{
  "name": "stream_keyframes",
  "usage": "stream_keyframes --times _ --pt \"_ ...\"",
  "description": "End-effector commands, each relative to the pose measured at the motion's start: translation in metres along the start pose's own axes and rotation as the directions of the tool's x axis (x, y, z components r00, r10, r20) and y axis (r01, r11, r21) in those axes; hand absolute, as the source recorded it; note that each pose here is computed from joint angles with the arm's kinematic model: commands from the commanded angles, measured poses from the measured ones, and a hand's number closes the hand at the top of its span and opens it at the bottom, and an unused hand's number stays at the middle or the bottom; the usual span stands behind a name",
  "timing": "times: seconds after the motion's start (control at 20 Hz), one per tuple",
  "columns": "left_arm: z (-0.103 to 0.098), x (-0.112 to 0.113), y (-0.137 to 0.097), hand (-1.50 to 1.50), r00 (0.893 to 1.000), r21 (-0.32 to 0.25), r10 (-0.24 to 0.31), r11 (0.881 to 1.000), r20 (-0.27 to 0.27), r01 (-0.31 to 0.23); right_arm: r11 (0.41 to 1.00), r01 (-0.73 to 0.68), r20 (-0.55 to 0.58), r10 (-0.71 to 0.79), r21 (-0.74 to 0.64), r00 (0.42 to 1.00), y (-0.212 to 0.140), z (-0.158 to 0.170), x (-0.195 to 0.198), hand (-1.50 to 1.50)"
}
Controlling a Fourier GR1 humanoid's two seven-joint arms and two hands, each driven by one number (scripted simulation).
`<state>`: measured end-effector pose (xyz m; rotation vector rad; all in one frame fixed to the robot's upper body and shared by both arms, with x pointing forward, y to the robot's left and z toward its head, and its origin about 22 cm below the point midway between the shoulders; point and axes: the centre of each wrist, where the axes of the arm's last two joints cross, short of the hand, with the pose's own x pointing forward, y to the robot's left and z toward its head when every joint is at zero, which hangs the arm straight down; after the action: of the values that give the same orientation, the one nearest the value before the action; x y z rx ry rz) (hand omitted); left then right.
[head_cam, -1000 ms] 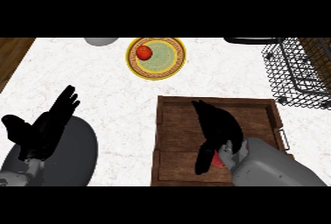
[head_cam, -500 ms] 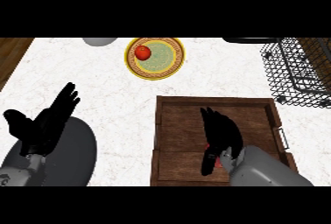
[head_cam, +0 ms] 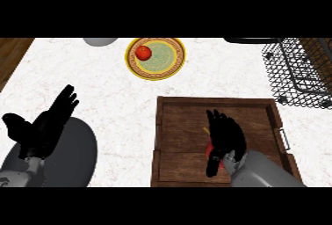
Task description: Pick the pear from the tray and place it in the tiered basket
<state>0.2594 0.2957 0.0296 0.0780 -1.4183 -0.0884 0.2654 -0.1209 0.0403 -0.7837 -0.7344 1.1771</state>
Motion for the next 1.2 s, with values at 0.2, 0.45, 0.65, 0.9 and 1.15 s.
stream_keyframes --times 0.2,0.45,0.65,0.9,1.15 --pt "0.019 0.000 -0.001 0.00 1.000 -0.015 0.004 1.000 0.010 -0.004 0.981 -0.082 -0.062 0.095 0.176 0.994 0.024 -0.010 -0.001 1.50" --pt "0.007 -0.003 -0.003 0.00 1.000 -0.015 0.003 1.000 0.007 -0.003 0.971 -0.187 0.013 0.187 0.151 0.982 0.025 0.010 0.006 1.50" --pt "0.006 -0.001 0.003 0.00 1.000 0.026 -0.006 1.000 -0.004 0.006 0.976 -0.215 0.028 0.214 0.039 0.976 -0.029 -0.029 -0.126 1.50" --pt "0.007 0.000 0.007 0.00 1.000 0.049 0.011 0.999 0.000 -0.011 0.969 -0.215 -0.006 0.216 -0.120 0.976 -0.089 -0.034 -0.180 1.50" --pt "0.011 -0.004 0.007 0.00 1.000 0.059 0.022 0.998 -0.011 -0.021 0.925 -0.147 0.061 0.179 -0.349 0.982 -0.147 -0.025 -0.227 1.50"
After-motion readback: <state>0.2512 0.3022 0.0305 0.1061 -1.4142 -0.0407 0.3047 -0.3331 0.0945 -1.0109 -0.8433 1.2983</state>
